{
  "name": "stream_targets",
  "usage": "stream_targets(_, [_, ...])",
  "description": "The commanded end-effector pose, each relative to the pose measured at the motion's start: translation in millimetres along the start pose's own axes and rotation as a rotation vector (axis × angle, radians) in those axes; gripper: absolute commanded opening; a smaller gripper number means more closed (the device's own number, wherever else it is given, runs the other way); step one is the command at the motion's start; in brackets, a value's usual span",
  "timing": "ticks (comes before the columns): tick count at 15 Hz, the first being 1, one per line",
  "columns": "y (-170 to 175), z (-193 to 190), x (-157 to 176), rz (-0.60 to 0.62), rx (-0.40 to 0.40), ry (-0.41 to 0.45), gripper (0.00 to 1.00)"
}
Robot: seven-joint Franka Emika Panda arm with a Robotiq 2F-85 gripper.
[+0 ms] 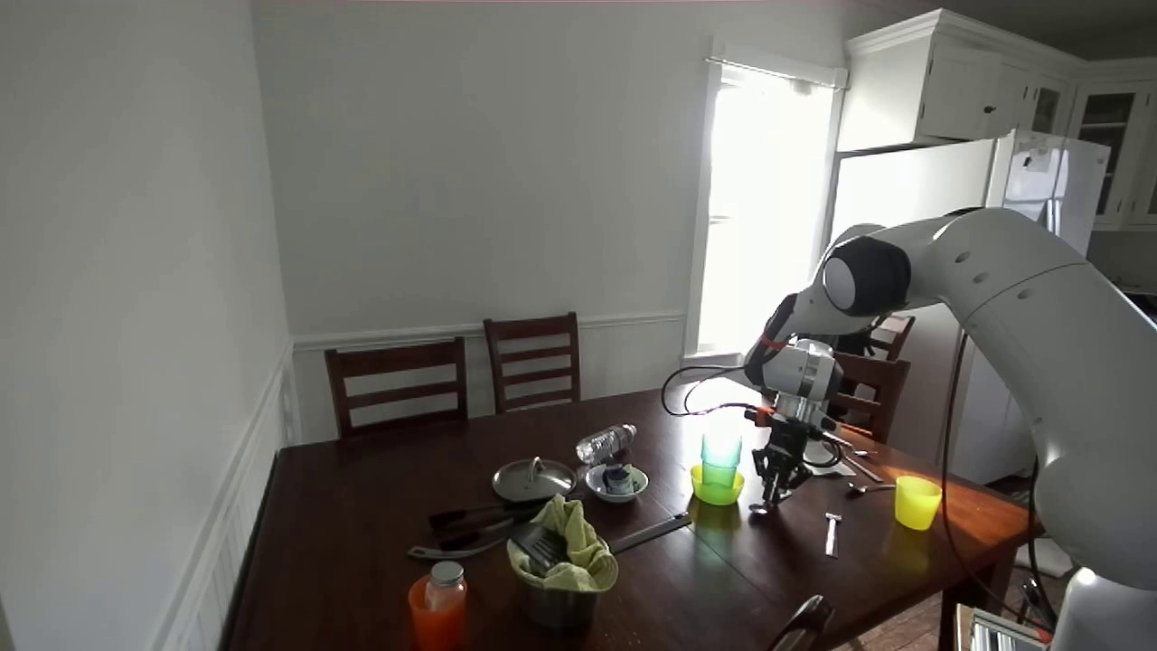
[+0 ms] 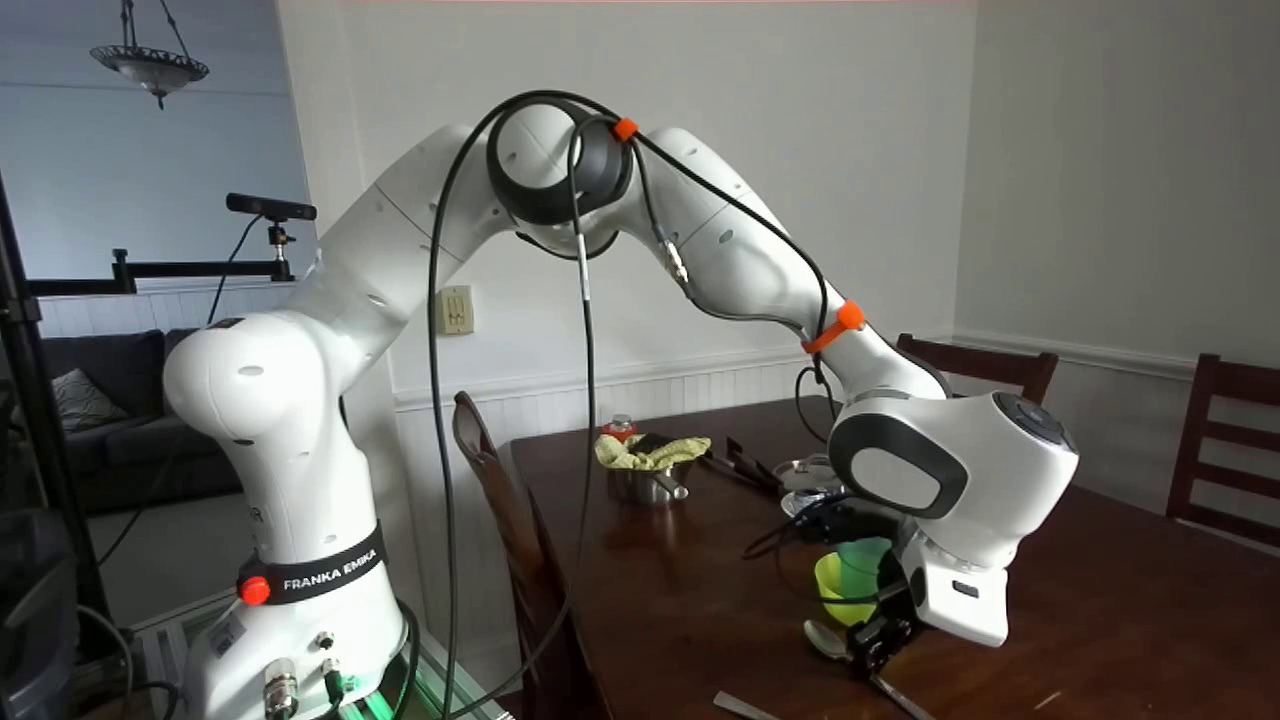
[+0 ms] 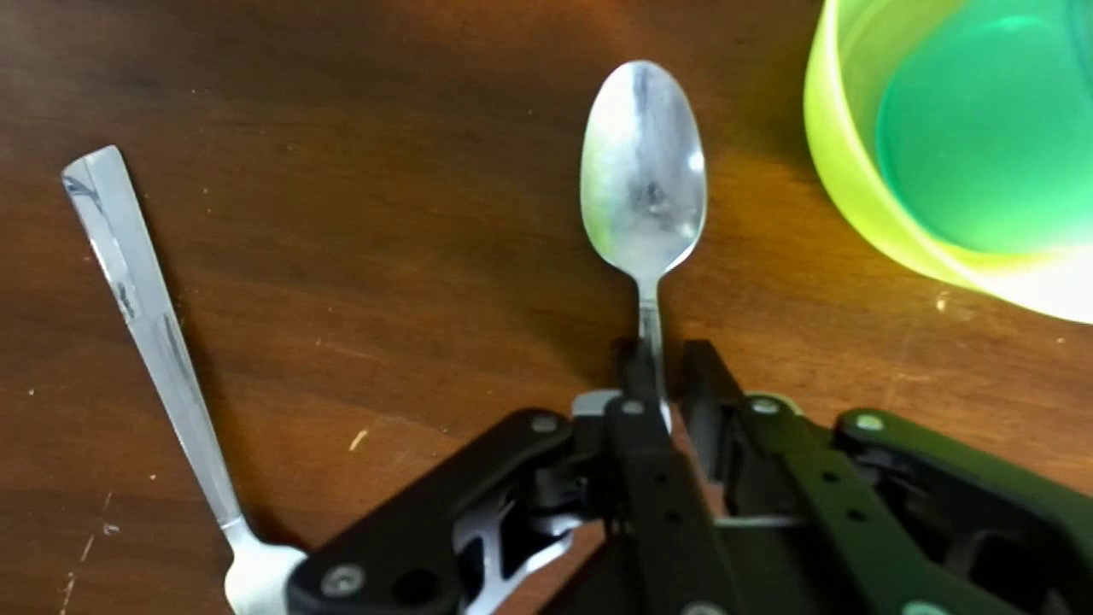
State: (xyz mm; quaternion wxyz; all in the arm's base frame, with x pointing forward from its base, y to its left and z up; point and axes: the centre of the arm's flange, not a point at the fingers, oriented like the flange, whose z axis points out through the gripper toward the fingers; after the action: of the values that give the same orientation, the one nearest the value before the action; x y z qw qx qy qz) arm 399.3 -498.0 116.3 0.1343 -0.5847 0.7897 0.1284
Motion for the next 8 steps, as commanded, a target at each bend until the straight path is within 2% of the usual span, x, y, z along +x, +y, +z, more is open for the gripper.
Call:
stream_targets(1, [10.8, -8.2, -1.6, -0.008, 0.006, 0.005, 0.00])
stream_targets(8, [21.9, -37.9, -1.2, -0.097, -0.030, 0.029, 0.02])
